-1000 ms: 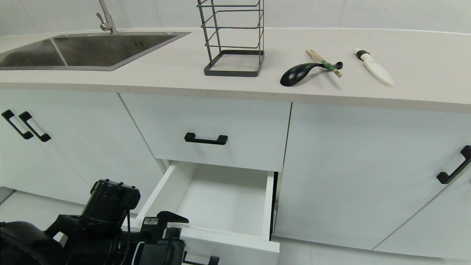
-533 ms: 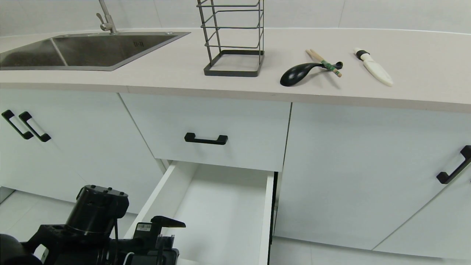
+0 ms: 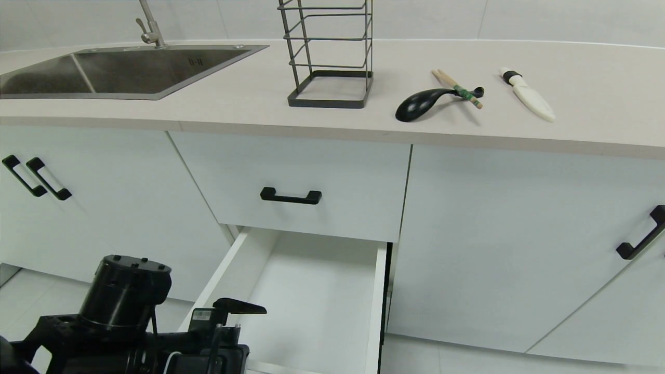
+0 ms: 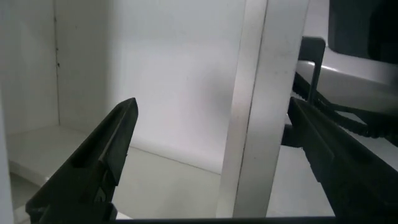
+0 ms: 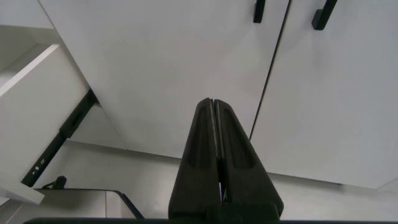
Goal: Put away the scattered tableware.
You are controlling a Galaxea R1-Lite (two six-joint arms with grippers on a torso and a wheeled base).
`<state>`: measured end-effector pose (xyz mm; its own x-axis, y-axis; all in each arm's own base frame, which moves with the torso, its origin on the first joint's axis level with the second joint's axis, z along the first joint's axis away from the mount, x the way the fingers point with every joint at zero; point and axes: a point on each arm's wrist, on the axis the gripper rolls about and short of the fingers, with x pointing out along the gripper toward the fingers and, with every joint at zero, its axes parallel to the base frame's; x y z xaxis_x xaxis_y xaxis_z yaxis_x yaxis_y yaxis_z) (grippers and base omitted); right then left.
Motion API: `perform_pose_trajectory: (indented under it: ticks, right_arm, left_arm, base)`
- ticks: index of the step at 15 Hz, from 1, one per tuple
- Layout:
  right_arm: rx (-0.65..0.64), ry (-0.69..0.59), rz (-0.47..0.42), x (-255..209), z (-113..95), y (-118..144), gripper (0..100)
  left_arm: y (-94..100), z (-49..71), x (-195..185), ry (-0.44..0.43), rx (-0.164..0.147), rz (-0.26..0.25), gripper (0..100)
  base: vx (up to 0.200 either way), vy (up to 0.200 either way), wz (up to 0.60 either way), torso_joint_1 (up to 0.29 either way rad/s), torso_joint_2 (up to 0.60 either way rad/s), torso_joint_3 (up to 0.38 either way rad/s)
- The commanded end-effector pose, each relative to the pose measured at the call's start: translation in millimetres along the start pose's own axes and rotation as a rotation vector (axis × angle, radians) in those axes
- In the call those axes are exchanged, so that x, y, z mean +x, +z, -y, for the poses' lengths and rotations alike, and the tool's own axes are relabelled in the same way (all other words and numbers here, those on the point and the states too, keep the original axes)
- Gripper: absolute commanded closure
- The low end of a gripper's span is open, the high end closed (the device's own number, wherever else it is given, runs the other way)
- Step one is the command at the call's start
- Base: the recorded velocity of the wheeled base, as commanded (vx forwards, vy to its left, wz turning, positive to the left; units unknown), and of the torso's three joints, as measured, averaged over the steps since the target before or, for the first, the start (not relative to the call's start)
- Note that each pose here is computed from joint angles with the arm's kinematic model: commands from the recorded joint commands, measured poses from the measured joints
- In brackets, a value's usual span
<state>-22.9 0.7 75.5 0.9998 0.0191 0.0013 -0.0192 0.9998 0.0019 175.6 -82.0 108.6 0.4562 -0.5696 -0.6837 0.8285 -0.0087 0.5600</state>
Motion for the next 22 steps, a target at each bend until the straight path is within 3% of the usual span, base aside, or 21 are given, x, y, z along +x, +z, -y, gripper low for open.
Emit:
perform_pose_trajectory:
  ticks: [1,2,4,6,9,11,12,14,15,17,18,20,21,22]
  right_arm:
    - [0.000,0.001,-0.001,0.1,0.0,0.0,100]
    - [0.000,0.001,-0.001,0.1,0.0,0.0,100]
    - [0.000,0.001,-0.001,0.1,0.0,0.0,100]
    - [0.000,0.001,-0.001,0.1,0.0,0.0,100]
    - [0.000,0.002,-0.001,0.1,0.0,0.0,100]
    - [0.000,0.002,-0.001,0.1,0.0,0.0,100]
    - [0.001,0.002,0.000,0.1,0.0,0.2,100]
    - [0.000,0.002,0.000,0.1,0.0,0.2,100]
    - [-0.002,0.002,0.000,0.1,0.0,0.2,100]
    - [0.000,0.002,-0.001,0.1,0.0,0.0,100]
    - [0.000,0.002,0.000,0.1,0.0,0.2,100]
    - [0.000,0.002,0.000,0.1,0.0,0.2,100]
    - [0.001,0.002,0.000,0.1,0.0,0.2,100]
    - [0.001,0.002,0.000,0.1,0.0,0.2,100]
  left_arm:
    - [35.6,-2.7,-27.2,0.093,0.016,0.158,0]
    - [43.0,-1.0,-38.8,0.123,-0.037,0.203,0]
    - [50.2,1.9,-65.3,0.187,-0.185,0.293,0]
    - [54.9,6.2,-93.0,0.250,-0.418,0.399,0]
    - [58.0,10.4,-130.9,0.404,-0.668,0.590,0]
    - [50.1,23.3,-149.5,0.526,-0.800,0.666,0]
    - [40.2,43.1,-154.5,0.613,-0.843,0.687,0]
    - [29.9,74.6,-162.7,0.787,-0.854,0.685,0]
    - [25.1,88.3,-163.7,0.889,-0.876,0.655,0]
    - [18.0,111.8,-158.8,0.907,-0.915,0.641,0]
    - [16.0,116.4,-156.6,0.901,-0.926,0.627,0]
    - [-1.6,156.4,-136.9,0.923,-0.951,0.581,0]
    - [-8.2,165.7,-128.2,0.918,-0.967,0.552,0]
    - [-10.8,166.3,-125.1,0.924,-0.999,0.499,0]
  base:
    - [0.000,0.000,0.00,0.000,0.00,0.000]
    - [0.000,0.000,0.00,0.000,0.00,0.000]
    - [0.000,0.000,0.00,0.000,0.00,0.000]
    - [0.000,0.000,0.00,0.000,0.00,0.000]
    - [0.000,0.000,0.00,0.000,0.00,0.000]
    - [0.000,0.000,0.00,0.000,0.00,0.000]
    - [0.000,0.000,0.00,0.000,0.00,0.000]
    - [0.000,0.000,0.00,0.000,0.00,0.000]
    - [0.000,0.000,0.00,0.000,0.00,0.000]
    - [0.000,0.000,0.00,0.000,0.00,0.000]
    - [0.000,0.000,0.00,0.000,0.00,0.000]
    - [0.000,0.000,0.00,0.000,0.00,0.000]
    - [0.000,0.000,0.00,0.000,0.00,0.000]
    - [0.000,0.000,0.00,0.000,0.00,0.000]
